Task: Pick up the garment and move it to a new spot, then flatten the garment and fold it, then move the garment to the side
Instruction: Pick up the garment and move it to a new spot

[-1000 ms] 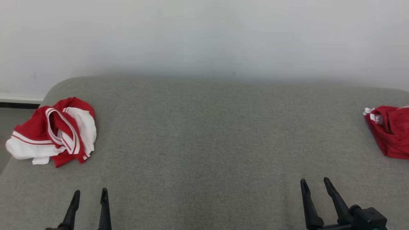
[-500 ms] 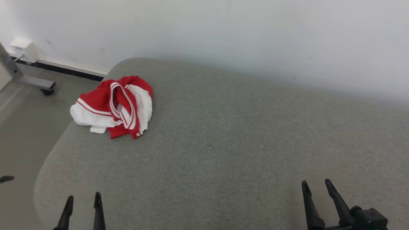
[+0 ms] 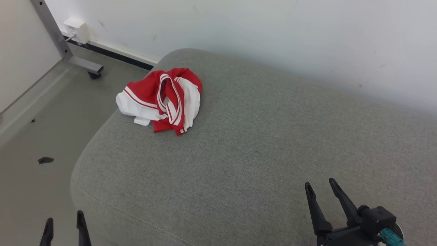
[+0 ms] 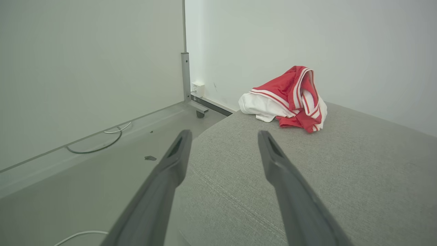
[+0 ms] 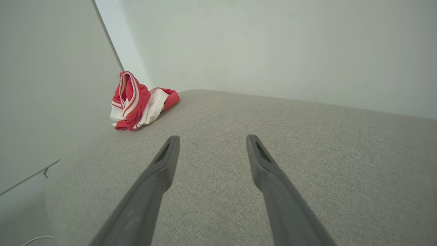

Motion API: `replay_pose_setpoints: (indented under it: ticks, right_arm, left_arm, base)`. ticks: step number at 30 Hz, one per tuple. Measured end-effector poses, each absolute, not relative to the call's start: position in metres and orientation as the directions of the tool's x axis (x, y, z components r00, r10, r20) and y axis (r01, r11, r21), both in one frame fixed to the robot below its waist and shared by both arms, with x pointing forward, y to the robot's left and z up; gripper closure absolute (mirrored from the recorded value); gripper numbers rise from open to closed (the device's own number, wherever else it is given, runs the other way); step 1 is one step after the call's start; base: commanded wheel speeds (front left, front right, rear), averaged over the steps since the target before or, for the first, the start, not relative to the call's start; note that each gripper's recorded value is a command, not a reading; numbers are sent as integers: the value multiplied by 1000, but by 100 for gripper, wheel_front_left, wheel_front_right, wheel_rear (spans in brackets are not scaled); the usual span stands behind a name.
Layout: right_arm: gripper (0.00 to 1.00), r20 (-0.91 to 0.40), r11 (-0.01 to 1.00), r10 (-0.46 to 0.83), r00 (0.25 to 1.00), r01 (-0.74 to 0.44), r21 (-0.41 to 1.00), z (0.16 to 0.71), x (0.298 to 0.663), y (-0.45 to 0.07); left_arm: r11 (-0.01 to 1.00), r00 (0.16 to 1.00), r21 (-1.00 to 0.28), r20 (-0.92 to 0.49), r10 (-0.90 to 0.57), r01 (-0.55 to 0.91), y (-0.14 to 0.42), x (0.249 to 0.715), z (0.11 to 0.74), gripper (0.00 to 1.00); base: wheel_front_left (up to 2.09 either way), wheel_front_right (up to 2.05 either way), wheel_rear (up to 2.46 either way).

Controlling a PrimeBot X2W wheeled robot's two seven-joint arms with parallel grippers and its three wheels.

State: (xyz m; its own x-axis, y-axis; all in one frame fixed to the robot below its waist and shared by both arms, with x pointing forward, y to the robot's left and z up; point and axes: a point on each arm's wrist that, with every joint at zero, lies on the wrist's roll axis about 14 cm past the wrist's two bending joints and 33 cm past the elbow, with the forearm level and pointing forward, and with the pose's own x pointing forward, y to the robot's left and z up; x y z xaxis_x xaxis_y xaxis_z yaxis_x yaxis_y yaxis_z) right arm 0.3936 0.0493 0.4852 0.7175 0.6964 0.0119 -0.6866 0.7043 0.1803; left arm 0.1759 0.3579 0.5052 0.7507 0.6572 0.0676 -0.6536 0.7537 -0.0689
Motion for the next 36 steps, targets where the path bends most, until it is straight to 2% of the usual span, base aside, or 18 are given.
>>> replay_pose_setpoints:
  ticks: [8,14,22,31,36]
  right_arm:
    - [0,1,685,717,697,-705,185,480,398,58]
    - [0,2,725,675,738,-663,187,478,408,40]
    - [0,25,797,588,808,-585,149,484,428,2]
    - [0,79,877,463,883,-469,102,500,463,-52]
    - [0,53,927,357,933,-361,104,483,473,-95]
  left_arm:
    - [731,729,-66,59,682,-679,361,169,505,0]
    - [756,753,-81,75,654,-649,360,185,509,0]
    - [829,805,-53,208,555,-557,379,250,557,0]
    - [873,786,-22,425,449,-486,400,347,653,0]
    - [900,815,18,434,385,-435,398,411,665,0]
  base:
    - [0,0,0]
    - [0,0,0]
    - [0,0,0]
    - [0,0,0]
    - [0,0,0]
